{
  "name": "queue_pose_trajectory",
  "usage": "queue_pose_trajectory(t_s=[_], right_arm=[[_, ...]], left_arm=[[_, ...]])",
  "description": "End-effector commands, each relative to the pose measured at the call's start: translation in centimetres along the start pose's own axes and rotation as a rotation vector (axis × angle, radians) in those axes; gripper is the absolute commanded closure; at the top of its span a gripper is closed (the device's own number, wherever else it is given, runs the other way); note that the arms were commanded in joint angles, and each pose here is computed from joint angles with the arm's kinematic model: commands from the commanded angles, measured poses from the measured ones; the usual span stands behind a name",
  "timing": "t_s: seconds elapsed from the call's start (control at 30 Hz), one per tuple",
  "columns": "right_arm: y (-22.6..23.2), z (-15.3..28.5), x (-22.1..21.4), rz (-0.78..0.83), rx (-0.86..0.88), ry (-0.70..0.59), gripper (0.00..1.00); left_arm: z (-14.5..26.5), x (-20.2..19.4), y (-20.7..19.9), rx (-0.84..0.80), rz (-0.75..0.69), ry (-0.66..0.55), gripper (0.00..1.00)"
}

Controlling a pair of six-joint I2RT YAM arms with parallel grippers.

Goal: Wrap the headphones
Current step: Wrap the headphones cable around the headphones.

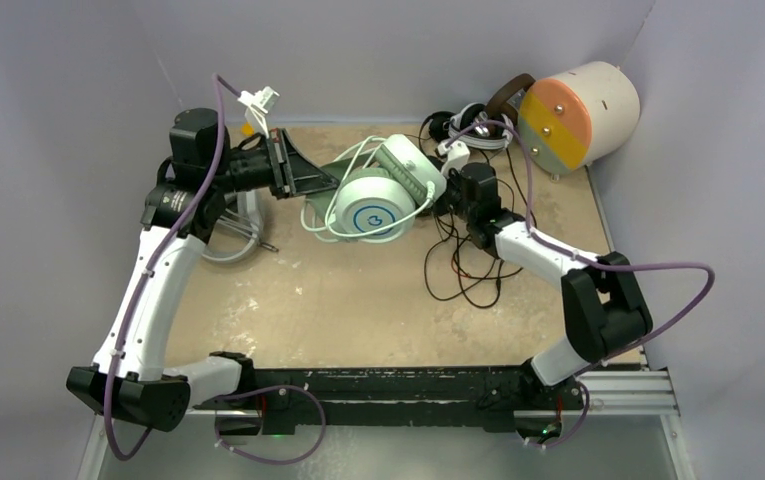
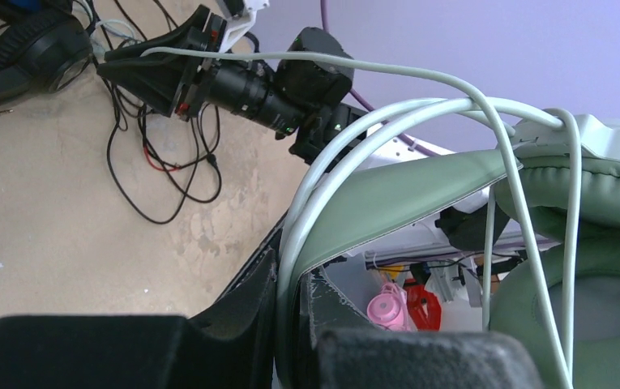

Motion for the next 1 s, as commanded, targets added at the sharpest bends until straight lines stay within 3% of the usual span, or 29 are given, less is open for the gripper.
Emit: queue_pose_trajectory(t_s=[0.0,0.03,0.17,0.4,0.47,0.6,0.83,0.97], right_arm=[[-1.0,0.4,2.3,0.030,-0.091,-0.093,0.92],[-0.9,0.8,3.4,0.034,-0.105,-0.107,1.00],[-0.2,4.3,10.1,0.084,-0.173,-0.204,1.00],[4.4,13.6,26.4,0.213,-0.063,-0.439,1.00],[5.3,14.8,28.0,0.207,-0.025,-0.415,1.00],[5.8,13.4,26.8,0.138,0.052,-0.279,1.00],[2.7,7.2,15.7,-0.063,-0.069,-0.005,1.00],[2.0,4.0,12.9,-0.144,-0.036,0.138,1.00]], left_arm=[[1.1,1.6,-2.9,-0.085,-0.040,-0.046,1.00],[1.1,1.7,-2.7,-0.077,-0.031,-0.053,1.00],[1.0,2.2,-2.0,-0.012,-0.021,-0.121,1.00],[1.3,3.4,-3.0,-0.019,-0.025,-0.171,1.00],[1.5,3.7,-3.8,-0.053,-0.031,-0.177,1.00],[1.8,3.9,-4.9,-0.108,-0.039,-0.180,1.00],[2.4,2.7,-5.0,-0.124,-0.054,-0.154,1.00],[2.5,1.8,-4.3,-0.101,-0.071,-0.117,1.00]])
Point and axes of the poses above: each gripper's point midway between its finger pads, its own z axis back along the fingers, its own y axis along the line the jaws close on, x = y × z, the point moved 9 cm from there along z, back along the fingers, and after that the axes turned 2 degrees about -z, right-handed, at the moved point
